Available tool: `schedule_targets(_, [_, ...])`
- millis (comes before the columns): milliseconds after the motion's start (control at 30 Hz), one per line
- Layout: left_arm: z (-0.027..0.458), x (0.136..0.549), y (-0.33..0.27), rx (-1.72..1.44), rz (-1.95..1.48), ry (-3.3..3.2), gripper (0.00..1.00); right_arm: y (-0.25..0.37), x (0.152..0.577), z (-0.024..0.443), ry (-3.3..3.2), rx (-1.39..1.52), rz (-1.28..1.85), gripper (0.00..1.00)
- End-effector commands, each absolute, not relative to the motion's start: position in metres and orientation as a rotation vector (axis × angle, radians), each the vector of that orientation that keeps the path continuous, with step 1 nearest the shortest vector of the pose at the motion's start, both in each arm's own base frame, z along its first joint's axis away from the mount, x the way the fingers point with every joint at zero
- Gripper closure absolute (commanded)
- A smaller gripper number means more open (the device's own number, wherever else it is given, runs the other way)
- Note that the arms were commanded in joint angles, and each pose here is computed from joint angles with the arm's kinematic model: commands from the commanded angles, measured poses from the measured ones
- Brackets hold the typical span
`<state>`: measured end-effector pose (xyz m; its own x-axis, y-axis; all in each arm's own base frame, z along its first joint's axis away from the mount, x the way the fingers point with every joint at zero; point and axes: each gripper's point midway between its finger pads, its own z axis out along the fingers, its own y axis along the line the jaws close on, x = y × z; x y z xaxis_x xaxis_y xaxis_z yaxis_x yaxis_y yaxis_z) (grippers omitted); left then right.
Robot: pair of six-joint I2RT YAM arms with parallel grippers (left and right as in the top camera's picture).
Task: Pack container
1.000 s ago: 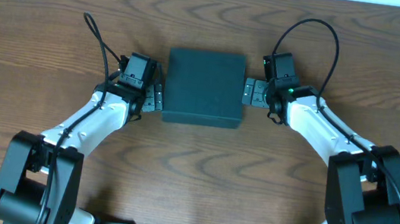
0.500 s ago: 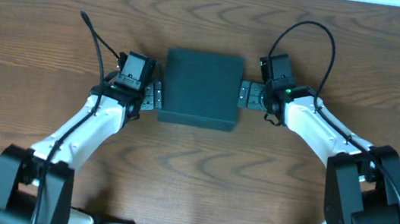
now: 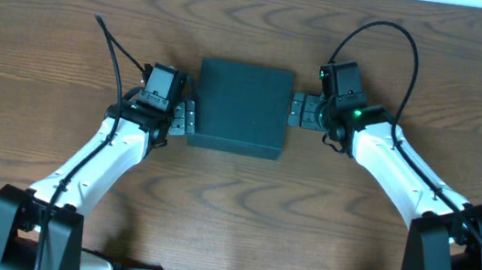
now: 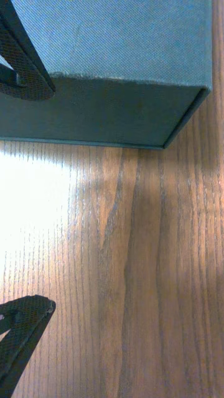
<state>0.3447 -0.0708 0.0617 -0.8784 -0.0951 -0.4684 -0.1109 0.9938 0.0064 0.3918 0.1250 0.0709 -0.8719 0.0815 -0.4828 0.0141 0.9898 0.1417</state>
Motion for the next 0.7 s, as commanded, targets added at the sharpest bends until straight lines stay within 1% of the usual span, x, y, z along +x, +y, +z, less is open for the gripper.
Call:
schedule_targets(0, [0.061, 0.337, -0.082, -0.113, -0.030, 2.682, 0.05, 0.121, 0.393, 0.073, 2.618, 0.070, 0.177, 0.01])
schedule_targets(300, [0.060, 0.335, -0.088, -0.110, -0.079, 2.694, 0.04, 0.111, 0.397, 0.087, 2.581, 0.102, 0.182, 0.01])
schedule_targets(467, [0.064, 0.338, -0.083, -0.118, -0.045, 2.674, 0.05, 0.108, 0.396, 0.111, 2.528, 0.109, 0.200, 0.01])
schedule_targets(567, [0.076, 0.340, -0.069, -0.143, 0.050, 2.627, 0.05, 0.107, 0.391, 0.130, 2.498, 0.083, 0.202, 0.01])
schedule_targets(667, [0.104, 0.339, -0.060, -0.158, 0.082, 2.550, 0.05, 0.104, 0.381, 0.148, 2.475, 0.051, 0.198, 0.01])
